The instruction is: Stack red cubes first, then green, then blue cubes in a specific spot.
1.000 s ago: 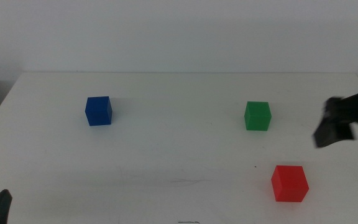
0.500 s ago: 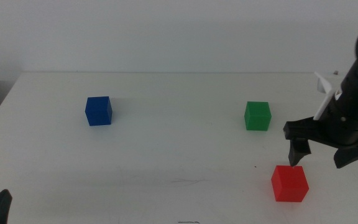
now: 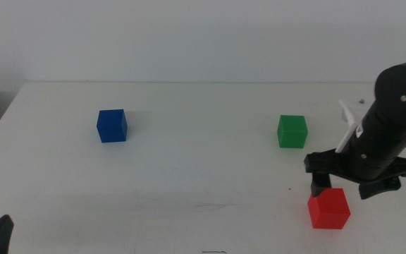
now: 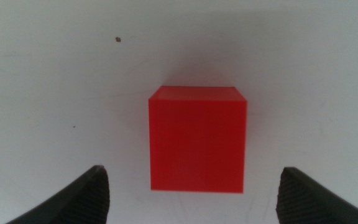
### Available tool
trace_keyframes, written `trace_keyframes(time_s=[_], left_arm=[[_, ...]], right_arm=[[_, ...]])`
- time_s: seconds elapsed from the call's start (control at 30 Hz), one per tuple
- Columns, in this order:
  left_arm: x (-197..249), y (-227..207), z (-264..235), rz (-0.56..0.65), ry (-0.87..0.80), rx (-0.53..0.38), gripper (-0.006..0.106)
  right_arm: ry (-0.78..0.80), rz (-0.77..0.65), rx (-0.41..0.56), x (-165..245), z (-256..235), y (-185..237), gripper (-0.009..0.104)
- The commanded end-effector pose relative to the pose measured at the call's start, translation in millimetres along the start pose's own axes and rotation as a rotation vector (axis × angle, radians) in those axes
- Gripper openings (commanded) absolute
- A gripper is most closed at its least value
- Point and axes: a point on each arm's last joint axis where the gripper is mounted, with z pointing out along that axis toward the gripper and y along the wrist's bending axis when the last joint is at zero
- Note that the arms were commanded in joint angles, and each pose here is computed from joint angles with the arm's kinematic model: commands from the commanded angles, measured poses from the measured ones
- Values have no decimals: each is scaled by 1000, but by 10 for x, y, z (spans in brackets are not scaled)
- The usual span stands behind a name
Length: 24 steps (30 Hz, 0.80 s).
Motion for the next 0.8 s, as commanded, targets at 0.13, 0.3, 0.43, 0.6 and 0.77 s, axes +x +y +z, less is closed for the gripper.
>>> trace_keyframes(time_s=[0.13, 0.3, 0.43, 0.6, 0.77], left_arm=[[-88, 4, -21, -12, -99, -3, 94], [-88, 4, -21, -12, -99, -3, 94], [-88, 4, -21, -12, -99, -3, 94], [-88, 4, -21, -12, -99, -3, 94], [-88, 4, -21, -12, -99, -3, 94]], right_arm=[[-24, -14, 8, -71, 32, 34, 94], [-15, -17, 13, -126, 207, 60, 94], [-1, -21, 23, -140, 288, 63, 91], [16, -25, 34, -147, 365, 63, 77], [18, -25, 34, -161, 420, 71, 55]])
